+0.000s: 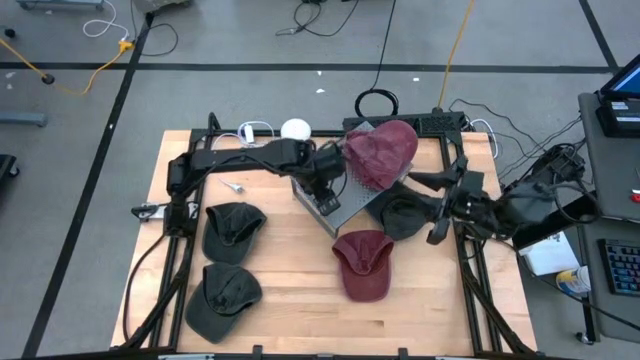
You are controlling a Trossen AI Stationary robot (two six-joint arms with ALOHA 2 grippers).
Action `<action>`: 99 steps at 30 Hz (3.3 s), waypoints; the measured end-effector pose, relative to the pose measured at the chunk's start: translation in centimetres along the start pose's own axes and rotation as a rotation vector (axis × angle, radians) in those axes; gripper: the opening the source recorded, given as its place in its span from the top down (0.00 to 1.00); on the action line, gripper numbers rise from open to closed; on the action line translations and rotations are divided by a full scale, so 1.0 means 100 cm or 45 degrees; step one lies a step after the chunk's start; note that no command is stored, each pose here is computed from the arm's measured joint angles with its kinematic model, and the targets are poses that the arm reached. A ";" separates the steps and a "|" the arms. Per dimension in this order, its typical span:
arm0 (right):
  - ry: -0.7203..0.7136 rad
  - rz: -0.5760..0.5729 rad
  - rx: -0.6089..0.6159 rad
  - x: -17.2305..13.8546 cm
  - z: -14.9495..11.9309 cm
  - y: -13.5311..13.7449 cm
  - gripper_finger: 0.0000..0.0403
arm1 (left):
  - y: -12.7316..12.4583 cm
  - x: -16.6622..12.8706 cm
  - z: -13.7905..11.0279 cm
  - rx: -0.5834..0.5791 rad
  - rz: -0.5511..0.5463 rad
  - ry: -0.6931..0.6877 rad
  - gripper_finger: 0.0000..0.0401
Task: Pick & Place hat
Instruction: Stack the red cap on top of the red cap on the shelf
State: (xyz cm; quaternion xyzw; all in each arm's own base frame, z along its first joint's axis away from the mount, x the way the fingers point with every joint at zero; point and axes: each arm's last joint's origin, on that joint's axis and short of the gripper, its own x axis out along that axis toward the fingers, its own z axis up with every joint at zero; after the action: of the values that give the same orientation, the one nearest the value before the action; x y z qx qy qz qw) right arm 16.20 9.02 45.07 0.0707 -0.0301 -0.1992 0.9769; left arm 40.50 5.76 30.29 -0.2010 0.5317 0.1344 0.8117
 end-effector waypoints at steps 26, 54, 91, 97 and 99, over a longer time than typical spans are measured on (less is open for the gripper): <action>0.236 0.100 0.485 -0.001 -0.022 0.001 0.60 | -0.136 -0.025 -0.100 -0.219 -0.082 0.219 0.57; 0.796 0.478 0.819 -0.010 -0.127 0.018 0.46 | -0.180 0.035 -0.131 -1.183 -0.283 -0.165 0.27; 0.568 0.617 0.793 -0.023 -0.109 0.015 0.47 | -0.154 0.148 -0.138 -1.348 -0.497 -0.199 0.38; 0.569 0.621 0.787 -0.023 -0.109 0.016 0.47 | -0.153 0.148 -0.137 -1.353 -0.502 -0.189 0.44; 0.569 0.621 0.787 -0.023 -0.109 0.016 0.47 | -0.152 0.148 -0.135 -1.360 -0.518 -0.176 0.51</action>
State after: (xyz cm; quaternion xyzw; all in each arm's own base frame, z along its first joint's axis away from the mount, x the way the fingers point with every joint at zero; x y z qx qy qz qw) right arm 15.63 12.71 34.49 0.3913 0.1077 0.0754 0.9108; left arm 42.03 -13.96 14.75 -0.6721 0.2863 0.2381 0.6400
